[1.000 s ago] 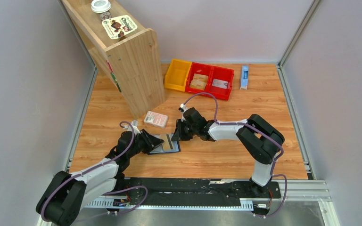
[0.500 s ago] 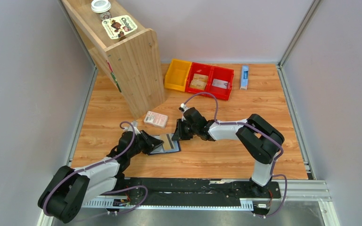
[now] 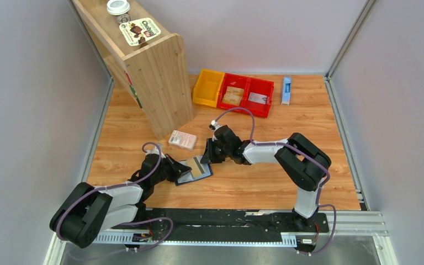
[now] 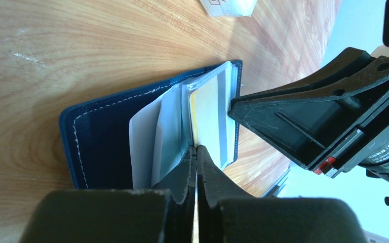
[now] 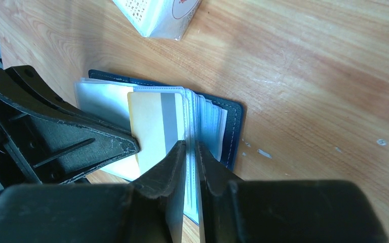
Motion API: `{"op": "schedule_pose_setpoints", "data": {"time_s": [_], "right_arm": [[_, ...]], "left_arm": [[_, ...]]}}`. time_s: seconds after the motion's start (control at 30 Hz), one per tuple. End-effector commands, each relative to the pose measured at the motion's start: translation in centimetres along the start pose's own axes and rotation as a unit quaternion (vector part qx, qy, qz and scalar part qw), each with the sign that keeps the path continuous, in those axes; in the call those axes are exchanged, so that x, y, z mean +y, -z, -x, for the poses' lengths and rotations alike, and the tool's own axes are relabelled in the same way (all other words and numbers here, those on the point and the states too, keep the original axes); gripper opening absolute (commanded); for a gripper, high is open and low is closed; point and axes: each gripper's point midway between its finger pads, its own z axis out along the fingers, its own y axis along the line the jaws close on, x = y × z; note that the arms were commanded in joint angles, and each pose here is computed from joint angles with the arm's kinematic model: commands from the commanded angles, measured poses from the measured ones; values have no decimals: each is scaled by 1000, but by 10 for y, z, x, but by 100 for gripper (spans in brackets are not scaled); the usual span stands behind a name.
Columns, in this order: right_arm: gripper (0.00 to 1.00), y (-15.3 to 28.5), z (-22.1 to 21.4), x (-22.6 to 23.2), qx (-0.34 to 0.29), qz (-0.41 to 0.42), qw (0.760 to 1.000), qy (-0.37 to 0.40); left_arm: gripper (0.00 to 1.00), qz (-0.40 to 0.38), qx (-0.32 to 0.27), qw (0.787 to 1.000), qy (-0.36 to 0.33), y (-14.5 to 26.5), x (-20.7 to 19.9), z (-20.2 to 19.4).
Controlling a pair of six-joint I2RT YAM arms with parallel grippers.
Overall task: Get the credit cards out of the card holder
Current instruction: Remove the credit card from the card holder.
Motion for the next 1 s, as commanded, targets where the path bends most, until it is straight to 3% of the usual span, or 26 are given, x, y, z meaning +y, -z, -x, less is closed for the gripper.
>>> {"op": "schedule_pose_setpoints", "data": {"time_s": [0.0,0.23,0.57,0.6,0.97], "right_arm": [[16,-8,-51,-41,73,-67,995,-4],[15,-5,-46,-54,62,-83,995,-8],[14,-2,-39,-58,59,-93,994,-1],[14,-3,-36,-57,55,-93,994,1],[14,13,-12,-44,26,-100,995,15]], "left_arm": [[0,-26,-7,1000,-7,1,-12,3],[0,24,-20,999,-9,10,13,2],[0,33,-34,999,-14,16,19,4],[0,52,-29,998,-9,19,36,-2],[0,43,-45,998,-22,24,31,3]]}}
